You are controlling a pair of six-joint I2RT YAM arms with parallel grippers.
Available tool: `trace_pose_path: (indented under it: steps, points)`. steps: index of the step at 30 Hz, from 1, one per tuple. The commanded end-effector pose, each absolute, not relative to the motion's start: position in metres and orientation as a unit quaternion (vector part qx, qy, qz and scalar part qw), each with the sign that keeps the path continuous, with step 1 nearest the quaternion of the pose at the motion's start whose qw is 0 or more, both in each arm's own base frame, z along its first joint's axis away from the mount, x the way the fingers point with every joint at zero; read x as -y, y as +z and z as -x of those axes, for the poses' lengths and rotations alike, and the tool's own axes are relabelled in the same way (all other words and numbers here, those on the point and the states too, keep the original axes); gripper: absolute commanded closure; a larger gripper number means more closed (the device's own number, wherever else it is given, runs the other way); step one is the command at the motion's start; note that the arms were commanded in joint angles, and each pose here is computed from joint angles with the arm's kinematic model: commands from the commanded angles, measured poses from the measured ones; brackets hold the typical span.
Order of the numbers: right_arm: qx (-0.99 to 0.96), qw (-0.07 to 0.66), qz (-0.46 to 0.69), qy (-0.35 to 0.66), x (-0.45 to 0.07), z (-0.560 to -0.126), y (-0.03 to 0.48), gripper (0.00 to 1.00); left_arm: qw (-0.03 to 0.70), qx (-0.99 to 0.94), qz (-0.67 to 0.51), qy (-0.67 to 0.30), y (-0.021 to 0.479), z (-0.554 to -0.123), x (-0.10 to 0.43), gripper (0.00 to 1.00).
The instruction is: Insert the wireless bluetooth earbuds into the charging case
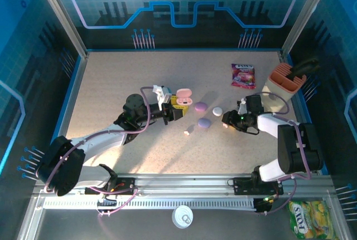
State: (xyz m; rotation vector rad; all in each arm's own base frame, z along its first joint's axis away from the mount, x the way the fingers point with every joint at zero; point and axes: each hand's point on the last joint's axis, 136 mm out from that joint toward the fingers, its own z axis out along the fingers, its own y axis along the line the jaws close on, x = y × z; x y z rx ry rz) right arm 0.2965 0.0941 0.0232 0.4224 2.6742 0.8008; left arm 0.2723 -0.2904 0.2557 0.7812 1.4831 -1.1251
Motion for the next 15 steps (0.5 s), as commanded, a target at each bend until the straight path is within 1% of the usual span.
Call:
trace_pose_path:
  steps: [1, 9, 15]
  points:
    - [-0.94, 0.137, -0.128, 0.283, -0.104, -0.285, 0.026, 0.56, 0.539, -0.608, -0.332, -0.478, 0.266, -0.267, 0.287, 0.74]
    - [-0.942, 0.112, -0.114, 0.297, -0.123, -0.266, 0.027, 0.56, 0.536, -0.607, -0.334, -0.482, 0.266, -0.267, 0.289, 0.73]
    - [-0.935, 0.13, -0.102, 0.314, -0.134, -0.264, 0.044, 0.55, 0.533, -0.607, -0.334, -0.485, 0.266, -0.267, 0.29, 0.73]
